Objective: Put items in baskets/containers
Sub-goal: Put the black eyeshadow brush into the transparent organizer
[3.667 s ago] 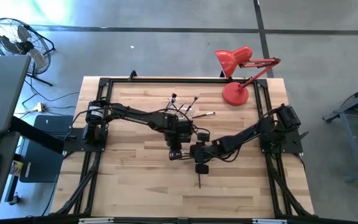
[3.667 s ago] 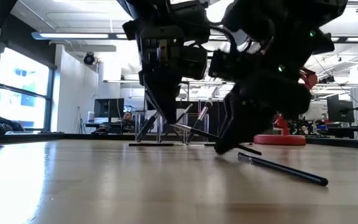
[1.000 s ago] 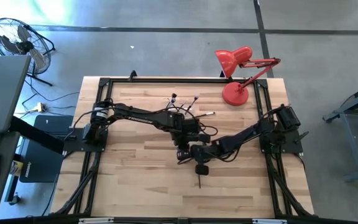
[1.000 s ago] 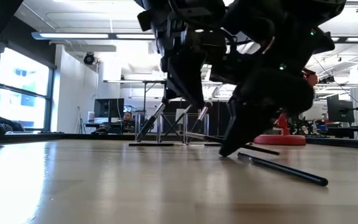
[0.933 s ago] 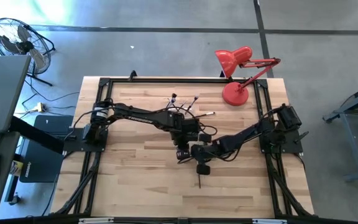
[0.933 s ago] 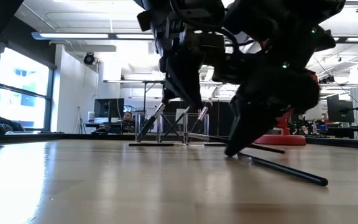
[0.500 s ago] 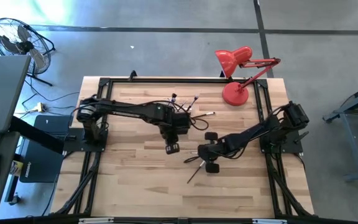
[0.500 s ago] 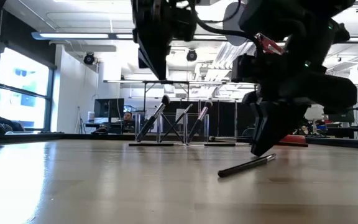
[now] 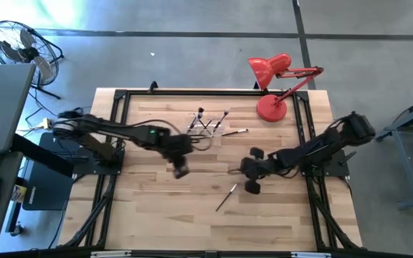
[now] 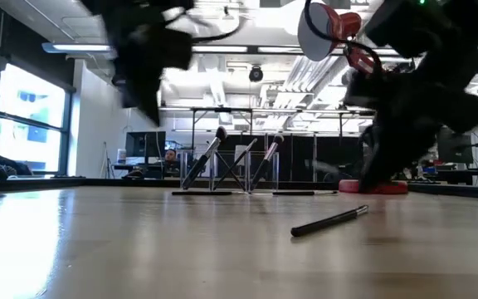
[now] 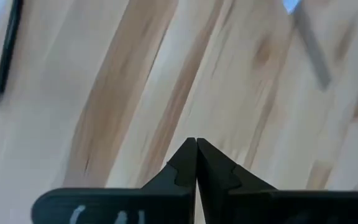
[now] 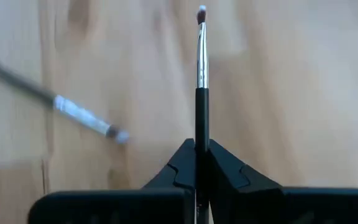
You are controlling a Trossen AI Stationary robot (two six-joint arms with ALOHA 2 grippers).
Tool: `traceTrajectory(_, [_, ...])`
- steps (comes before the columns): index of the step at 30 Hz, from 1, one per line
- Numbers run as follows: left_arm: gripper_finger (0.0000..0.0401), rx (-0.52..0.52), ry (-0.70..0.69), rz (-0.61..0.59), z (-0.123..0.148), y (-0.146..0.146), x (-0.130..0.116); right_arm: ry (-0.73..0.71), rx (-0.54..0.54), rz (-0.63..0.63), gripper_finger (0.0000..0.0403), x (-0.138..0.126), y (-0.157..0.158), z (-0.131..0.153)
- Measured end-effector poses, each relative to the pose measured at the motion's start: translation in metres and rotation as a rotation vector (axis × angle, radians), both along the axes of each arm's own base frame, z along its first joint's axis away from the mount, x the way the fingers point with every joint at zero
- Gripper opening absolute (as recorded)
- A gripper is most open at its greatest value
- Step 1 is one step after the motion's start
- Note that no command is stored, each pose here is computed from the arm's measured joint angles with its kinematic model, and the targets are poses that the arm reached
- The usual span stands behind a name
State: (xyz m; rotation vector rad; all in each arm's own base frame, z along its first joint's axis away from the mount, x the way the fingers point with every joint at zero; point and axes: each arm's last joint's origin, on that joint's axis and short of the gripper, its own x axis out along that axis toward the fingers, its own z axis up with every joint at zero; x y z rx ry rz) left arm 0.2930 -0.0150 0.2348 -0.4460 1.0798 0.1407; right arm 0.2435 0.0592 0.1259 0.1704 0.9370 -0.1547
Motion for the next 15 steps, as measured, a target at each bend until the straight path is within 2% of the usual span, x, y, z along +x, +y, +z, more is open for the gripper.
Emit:
traceTrajectory(1, [0.0, -0.002, -0.001, 0.013, -0.005, 0.0, -0.01, -0.029, 0.004, -0.026, 0.001, -0.002, -0.003, 0.004])
traceTrajectory(7, [0.0, 0.022, -0.22, 0.09, -0.015, 0.004, -0.05, -0.227, -0.015, -0.221, 0.0027, -0.01, -0.024, 0.029])
traceTrajectory(11, [0.0, 0.07, -0.33, 0.109, -0.013, 0.006, -0.078, -0.463, -0.018, -0.257, 0.0012, 0.008, -0.04, 0.047])
traceTrajectory(13, [0.0, 0.109, -0.346, 0.115, -0.015, 0.008, -0.096, -0.62, 0.001, -0.299, 0.001, 0.02, -0.05, 0.055])
traceTrajectory(15, [0.0, 0.134, -0.426, 0.128, -0.011, 0.01, -0.105, -0.73, 0.006, -0.354, 0.0014, 0.028, -0.063, 0.058])
